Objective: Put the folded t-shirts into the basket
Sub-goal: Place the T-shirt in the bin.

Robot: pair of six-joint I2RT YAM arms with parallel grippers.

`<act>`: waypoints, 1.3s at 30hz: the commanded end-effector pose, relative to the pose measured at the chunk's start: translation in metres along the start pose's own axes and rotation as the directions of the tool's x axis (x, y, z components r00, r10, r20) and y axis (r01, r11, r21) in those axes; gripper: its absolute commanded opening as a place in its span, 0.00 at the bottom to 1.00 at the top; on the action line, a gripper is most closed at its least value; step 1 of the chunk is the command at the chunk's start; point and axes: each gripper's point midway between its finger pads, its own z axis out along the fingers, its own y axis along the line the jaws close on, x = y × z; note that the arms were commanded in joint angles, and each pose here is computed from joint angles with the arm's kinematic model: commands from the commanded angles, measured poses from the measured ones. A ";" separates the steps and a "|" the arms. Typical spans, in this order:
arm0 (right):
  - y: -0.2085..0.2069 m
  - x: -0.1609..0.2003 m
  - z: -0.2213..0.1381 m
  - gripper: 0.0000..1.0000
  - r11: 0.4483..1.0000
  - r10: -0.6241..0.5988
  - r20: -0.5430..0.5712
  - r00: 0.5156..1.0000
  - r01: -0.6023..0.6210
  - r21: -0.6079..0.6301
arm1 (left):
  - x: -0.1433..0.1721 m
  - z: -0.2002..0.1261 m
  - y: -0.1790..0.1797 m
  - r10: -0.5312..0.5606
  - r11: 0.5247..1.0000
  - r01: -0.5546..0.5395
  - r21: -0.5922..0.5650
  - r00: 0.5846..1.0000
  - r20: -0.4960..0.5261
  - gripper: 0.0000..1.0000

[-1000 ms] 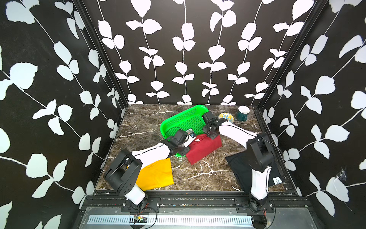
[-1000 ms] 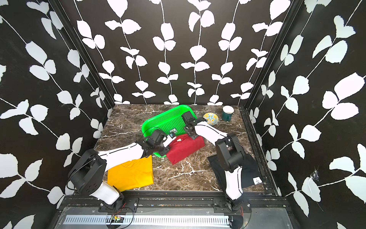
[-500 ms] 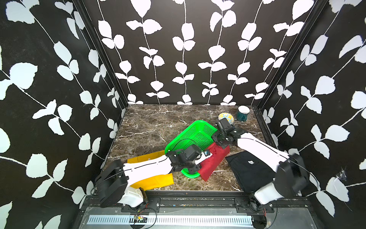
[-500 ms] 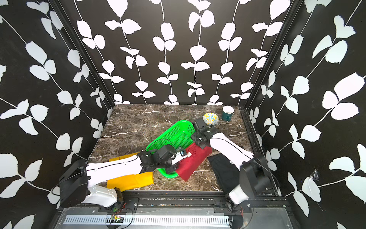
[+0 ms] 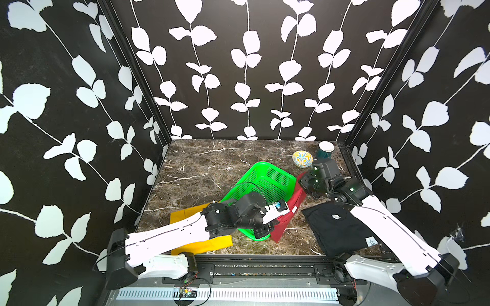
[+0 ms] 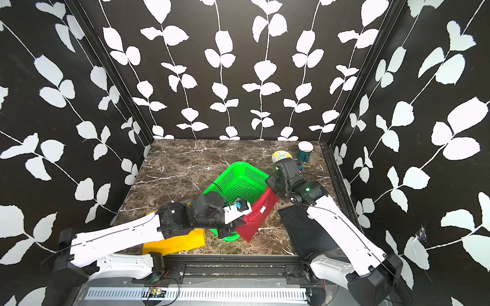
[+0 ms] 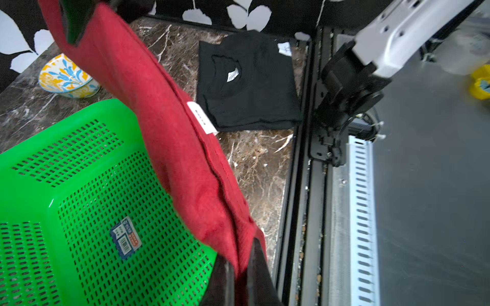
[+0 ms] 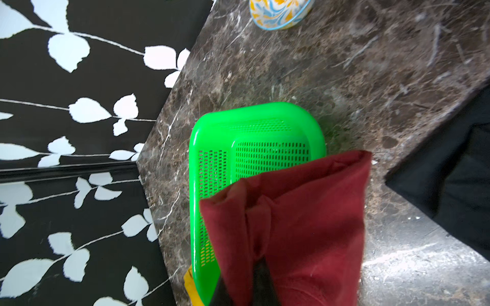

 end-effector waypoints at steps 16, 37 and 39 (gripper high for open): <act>0.085 -0.003 0.034 0.00 0.990 -0.003 -0.050 0.999 -0.004 -0.141 | 0.015 -0.065 0.085 -0.276 0.938 0.280 -0.206 0.960 0.052 0.00; 0.065 -0.030 -0.033 0.00 0.993 -0.102 0.127 0.987 0.109 -0.049 | -0.030 -0.076 0.023 -0.220 0.975 0.216 0.044 0.966 0.138 0.00; 0.056 -0.031 -0.047 0.00 0.992 -0.107 0.146 0.984 0.115 -0.050 | -0.031 -0.067 0.013 -0.211 0.977 0.203 0.070 0.969 0.129 0.00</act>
